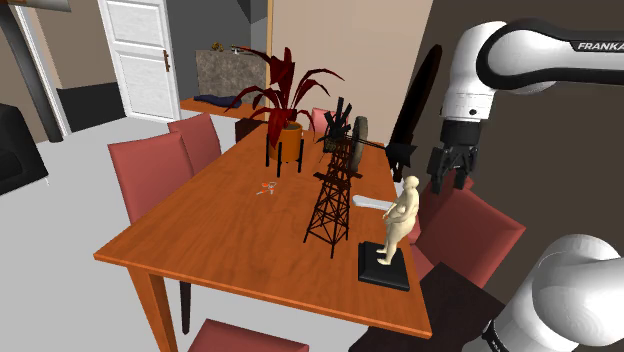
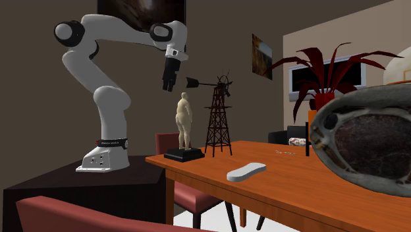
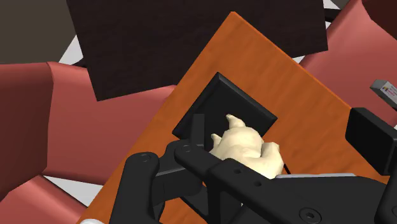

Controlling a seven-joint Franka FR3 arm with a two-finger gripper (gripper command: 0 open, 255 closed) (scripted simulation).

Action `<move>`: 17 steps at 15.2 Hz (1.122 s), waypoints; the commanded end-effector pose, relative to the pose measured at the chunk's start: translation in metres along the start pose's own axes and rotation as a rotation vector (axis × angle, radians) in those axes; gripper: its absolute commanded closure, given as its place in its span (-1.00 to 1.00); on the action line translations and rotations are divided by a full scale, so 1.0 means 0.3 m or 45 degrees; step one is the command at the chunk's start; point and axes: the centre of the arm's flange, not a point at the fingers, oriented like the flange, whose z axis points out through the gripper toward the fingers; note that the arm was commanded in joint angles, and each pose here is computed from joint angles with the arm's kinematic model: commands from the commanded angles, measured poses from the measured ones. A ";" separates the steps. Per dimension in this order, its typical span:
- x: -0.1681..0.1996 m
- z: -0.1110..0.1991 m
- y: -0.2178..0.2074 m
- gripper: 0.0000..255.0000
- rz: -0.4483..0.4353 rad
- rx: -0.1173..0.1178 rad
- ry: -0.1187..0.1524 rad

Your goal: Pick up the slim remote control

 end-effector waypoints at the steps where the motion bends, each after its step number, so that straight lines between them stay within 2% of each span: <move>1: 0.000 0.000 0.000 -1.00 0.000 0.000 0.000; 17: 0.408 0.299 0.428 -1.00 -0.415 -0.069 0.088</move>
